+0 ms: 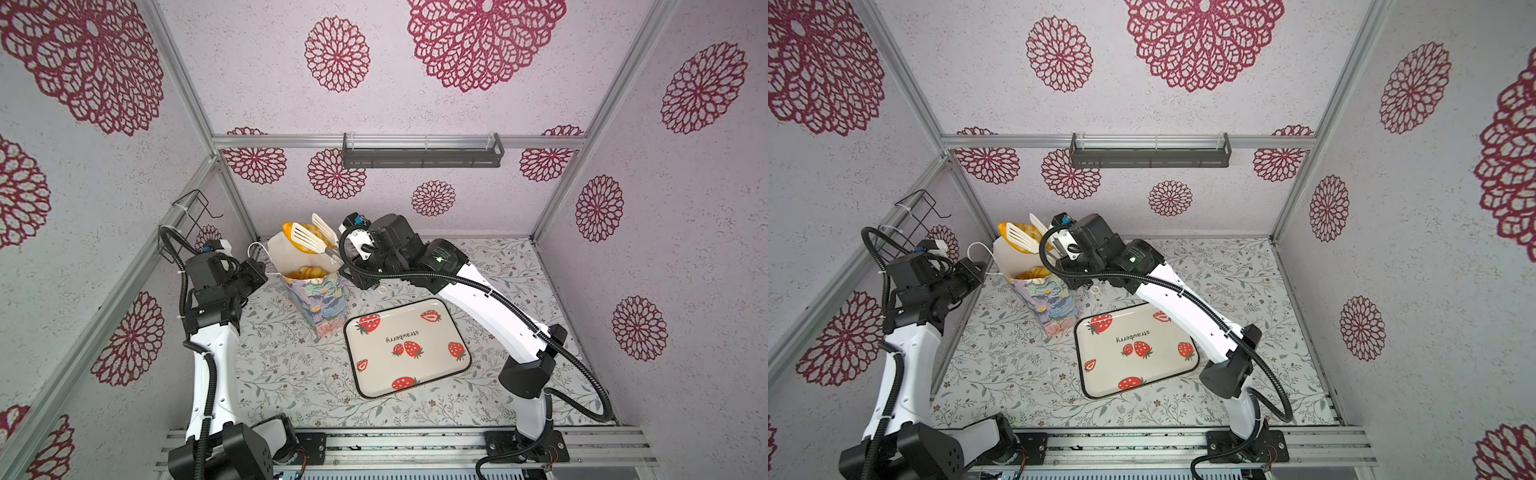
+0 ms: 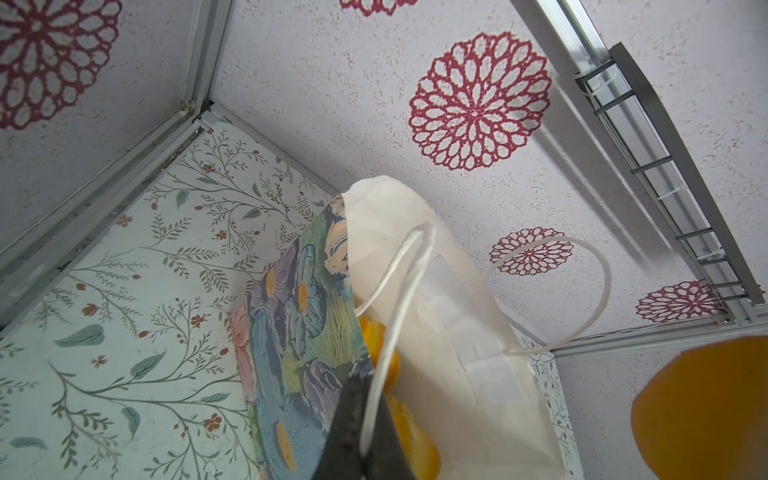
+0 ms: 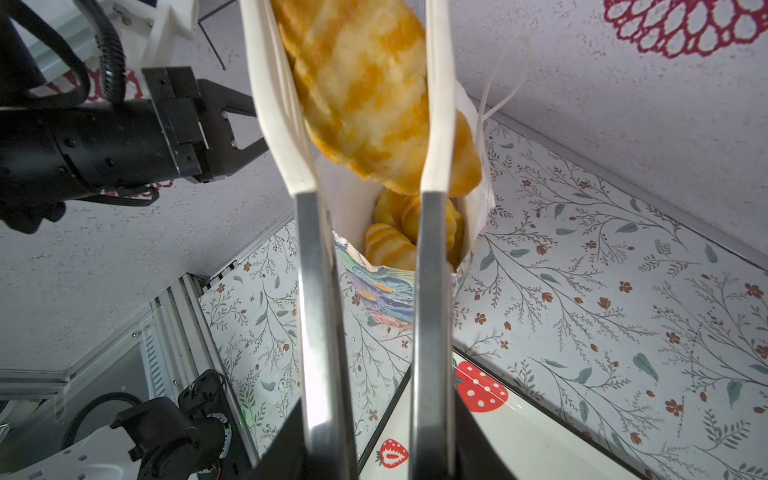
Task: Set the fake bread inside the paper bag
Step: 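Open the tongs with the right gripper, dropping the bun into the bag, then withdraw the tongs from the bag toward the far corner with the right gripper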
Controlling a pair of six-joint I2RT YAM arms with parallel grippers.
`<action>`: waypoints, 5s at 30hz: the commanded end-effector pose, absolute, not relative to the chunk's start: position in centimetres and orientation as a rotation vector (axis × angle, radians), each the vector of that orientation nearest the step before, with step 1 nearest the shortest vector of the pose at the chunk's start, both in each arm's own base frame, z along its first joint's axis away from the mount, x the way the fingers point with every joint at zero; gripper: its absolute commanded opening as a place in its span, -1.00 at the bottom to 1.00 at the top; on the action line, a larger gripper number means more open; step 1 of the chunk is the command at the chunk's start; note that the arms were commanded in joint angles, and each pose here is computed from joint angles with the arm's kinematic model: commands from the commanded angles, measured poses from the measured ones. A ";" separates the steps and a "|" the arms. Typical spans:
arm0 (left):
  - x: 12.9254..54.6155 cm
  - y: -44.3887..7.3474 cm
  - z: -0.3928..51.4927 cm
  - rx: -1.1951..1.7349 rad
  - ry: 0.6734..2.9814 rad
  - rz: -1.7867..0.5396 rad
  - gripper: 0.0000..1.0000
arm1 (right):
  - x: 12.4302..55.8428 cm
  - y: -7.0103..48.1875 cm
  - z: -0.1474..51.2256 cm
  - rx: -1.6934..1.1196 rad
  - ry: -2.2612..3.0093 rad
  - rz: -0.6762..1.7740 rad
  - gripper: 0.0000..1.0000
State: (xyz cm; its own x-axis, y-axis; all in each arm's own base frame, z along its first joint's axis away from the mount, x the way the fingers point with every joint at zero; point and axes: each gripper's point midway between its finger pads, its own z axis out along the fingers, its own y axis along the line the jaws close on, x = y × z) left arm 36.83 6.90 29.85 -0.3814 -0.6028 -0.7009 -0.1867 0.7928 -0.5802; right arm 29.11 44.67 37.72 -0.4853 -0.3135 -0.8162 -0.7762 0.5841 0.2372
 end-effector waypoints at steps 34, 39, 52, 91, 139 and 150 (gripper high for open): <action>37.2 7.4 29.9 -0.601 1.912 -0.562 -1.00 | 29.6 46.4 36.4 -0.834 2.059 0.932 -0.11; 37.4 7.3 29.9 -0.600 1.911 -0.575 -1.00 | 29.4 46.0 36.5 -0.830 2.055 0.925 -0.06; 37.5 7.1 29.7 -0.595 1.913 -0.593 -1.00 | 29.5 45.8 37.2 -0.831 2.038 0.919 0.09; 38.8 7.0 32.0 -0.568 1.921 -0.483 -1.00 | 31.6 33.3 39.5 -0.574 2.001 0.748 0.03; 31.4 5.7 32.2 -0.573 1.989 -0.363 0.95 | 34.2 15.3 29.4 -0.057 2.209 0.515 0.02; 27.8 3.5 27.9 -0.552 2.064 -0.367 0.95 | 36.4 11.6 24.6 0.096 2.300 0.456 0.02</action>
State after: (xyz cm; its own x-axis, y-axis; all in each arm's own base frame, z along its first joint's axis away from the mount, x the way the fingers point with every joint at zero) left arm 28.46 3.99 28.68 -0.4410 -0.5404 -0.7166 -0.2448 0.8406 -0.4832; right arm 34.98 12.10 23.45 -0.7360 0.1549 -0.6590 -0.0885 0.9431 0.3206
